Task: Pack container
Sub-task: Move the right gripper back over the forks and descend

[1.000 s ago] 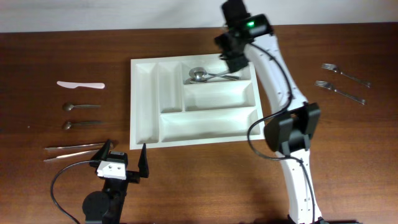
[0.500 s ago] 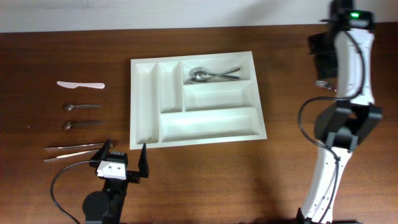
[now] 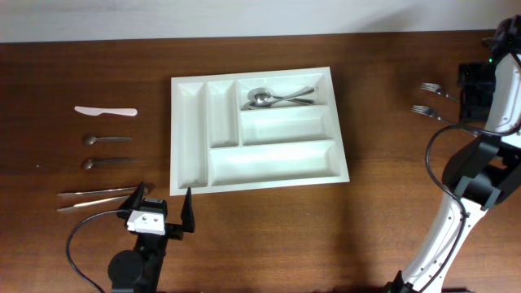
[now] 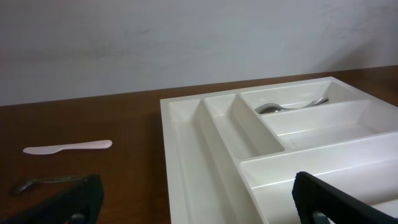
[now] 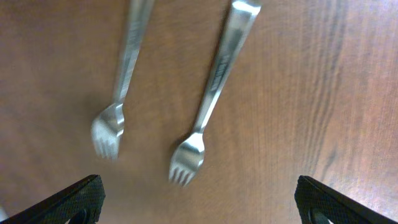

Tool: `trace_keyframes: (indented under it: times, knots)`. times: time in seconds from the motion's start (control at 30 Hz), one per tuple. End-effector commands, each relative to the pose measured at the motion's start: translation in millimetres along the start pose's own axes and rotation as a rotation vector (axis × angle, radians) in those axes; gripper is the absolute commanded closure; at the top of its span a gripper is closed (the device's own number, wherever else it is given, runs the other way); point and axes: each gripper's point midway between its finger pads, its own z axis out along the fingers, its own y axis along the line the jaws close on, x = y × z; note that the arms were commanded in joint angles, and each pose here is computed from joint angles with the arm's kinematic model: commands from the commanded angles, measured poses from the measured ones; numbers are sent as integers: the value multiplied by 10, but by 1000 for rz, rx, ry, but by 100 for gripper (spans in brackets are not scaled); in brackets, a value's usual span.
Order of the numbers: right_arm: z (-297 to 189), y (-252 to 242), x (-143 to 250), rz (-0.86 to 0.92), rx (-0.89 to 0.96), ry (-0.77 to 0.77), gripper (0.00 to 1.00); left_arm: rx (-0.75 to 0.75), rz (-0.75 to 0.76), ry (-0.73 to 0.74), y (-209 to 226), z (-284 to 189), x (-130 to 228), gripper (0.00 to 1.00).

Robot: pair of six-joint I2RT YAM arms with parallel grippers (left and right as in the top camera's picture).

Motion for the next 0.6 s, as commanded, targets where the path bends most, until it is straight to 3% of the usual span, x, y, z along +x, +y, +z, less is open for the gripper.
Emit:
trace_keyframes:
  times: [0.0,0.57]
  knots:
    - [160,-142,-48,32,59,-5,1,-9,8,-1,18,-3,9,1]
    - [555,-271,-145,133,91,10,4,-9,8,-1,18,-3,9,1]
